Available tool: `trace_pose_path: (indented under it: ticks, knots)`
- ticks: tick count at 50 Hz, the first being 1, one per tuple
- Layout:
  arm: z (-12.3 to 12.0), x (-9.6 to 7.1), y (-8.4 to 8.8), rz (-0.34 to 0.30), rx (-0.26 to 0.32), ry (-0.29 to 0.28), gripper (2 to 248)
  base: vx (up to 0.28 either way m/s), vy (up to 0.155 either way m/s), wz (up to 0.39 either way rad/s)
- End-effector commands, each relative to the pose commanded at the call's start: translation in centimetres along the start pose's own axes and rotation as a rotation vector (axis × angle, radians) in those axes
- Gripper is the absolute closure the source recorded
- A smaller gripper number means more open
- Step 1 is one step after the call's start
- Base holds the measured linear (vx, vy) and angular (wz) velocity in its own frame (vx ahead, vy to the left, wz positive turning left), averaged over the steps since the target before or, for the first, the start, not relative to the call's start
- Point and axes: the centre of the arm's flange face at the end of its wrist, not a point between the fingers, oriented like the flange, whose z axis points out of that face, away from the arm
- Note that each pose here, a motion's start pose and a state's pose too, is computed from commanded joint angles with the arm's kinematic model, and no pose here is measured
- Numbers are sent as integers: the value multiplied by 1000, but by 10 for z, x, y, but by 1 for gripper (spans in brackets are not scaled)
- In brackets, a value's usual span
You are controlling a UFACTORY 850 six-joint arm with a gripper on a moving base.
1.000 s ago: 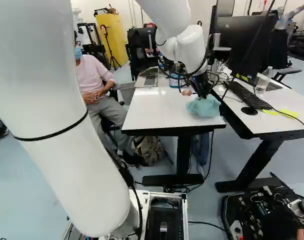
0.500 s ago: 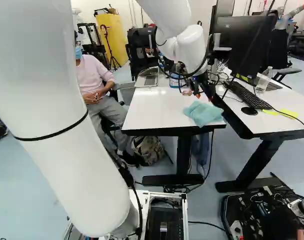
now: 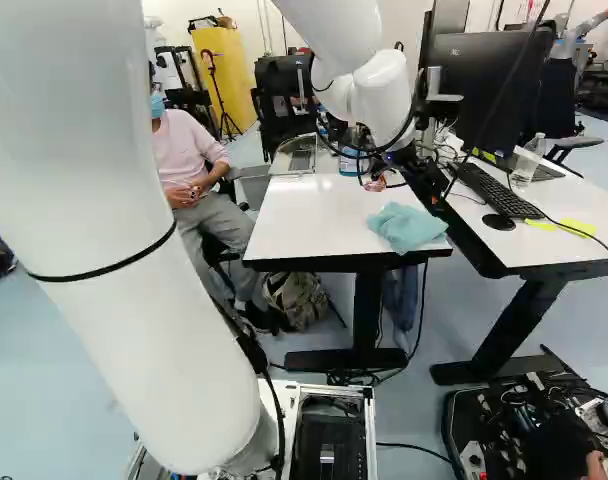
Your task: Clean the table with the green towel
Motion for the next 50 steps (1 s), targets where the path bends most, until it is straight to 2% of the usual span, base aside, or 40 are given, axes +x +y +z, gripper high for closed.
trace_pose_path:
  ticks: [25, 50]
  knots:
    - [1, -5, -7, -11, 8, 15, 3, 0, 0, 0]
    - [3, -27, -34, -53, 41, 69, 3, 0, 0, 0]
